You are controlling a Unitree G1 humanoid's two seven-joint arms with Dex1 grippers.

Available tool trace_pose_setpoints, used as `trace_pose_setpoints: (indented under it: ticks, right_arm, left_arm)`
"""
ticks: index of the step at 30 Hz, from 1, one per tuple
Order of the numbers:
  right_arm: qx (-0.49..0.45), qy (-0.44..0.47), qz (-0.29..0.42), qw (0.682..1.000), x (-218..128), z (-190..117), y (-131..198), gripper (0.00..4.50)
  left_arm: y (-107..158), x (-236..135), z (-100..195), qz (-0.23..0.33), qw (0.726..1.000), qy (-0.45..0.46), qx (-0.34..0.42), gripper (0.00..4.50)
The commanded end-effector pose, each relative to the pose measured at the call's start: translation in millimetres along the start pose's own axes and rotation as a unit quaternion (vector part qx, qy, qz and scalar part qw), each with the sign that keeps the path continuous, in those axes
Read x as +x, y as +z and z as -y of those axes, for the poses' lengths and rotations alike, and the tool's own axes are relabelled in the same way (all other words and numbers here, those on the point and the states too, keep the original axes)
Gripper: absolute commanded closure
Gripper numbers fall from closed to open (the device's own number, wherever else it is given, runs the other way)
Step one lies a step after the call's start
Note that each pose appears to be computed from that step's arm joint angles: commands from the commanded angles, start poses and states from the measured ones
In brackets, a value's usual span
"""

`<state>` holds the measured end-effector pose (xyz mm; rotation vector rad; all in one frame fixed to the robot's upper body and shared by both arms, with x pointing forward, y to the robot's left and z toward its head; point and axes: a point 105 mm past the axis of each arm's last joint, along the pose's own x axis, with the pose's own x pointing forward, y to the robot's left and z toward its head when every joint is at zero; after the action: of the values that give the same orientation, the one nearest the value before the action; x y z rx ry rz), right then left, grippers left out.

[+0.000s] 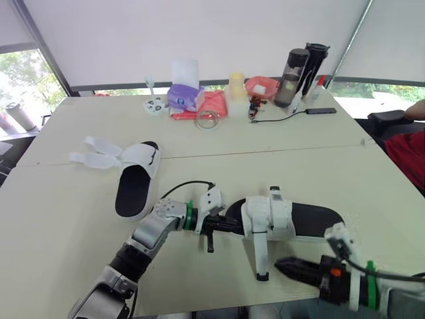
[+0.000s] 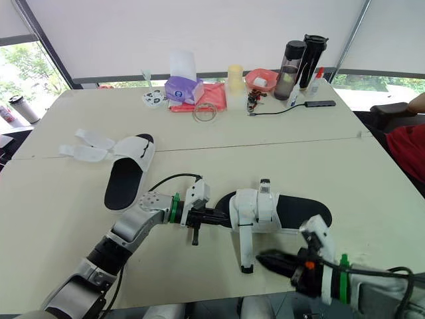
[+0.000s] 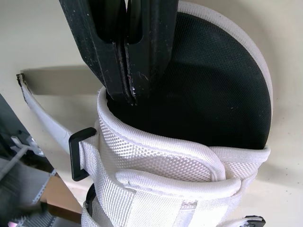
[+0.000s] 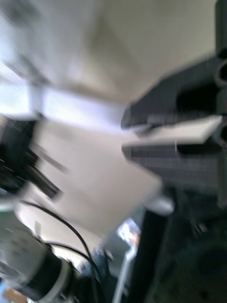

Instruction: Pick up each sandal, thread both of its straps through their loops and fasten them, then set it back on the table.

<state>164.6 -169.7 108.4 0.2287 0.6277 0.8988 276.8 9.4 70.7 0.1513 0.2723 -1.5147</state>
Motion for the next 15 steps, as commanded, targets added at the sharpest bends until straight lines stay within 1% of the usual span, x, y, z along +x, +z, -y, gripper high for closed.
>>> trace_pose_setpoints:
  ticks: [1,4,5,10,15]
  right_arm:
    - [-0.01,0.019,-0.008,1.0,0,-6,3,1.67]
    - [-0.012,0.008,-0.005,1.0,2,3,6,0.11]
    - [-0.012,0.007,-0.01,1.0,5,5,4,0.04]
    - [0.007,0.03,-0.027,0.999,24,15,-6,0.04]
    - [0.035,0.068,-0.037,0.996,40,15,-14,0.04]
  left_arm:
    - [-14,2,0,-0.024,1.0,0.003,-0.014,4.5]
    - [-14,2,0,-0.023,1.0,0.005,-0.015,4.5]
    - [-14,2,0,-0.023,1.0,0.005,-0.016,4.5]
    - [-14,2,0,-0.023,1.0,0.009,-0.017,4.5]
    - [-15,1,-1,-0.023,0.999,0.014,-0.018,4.5]
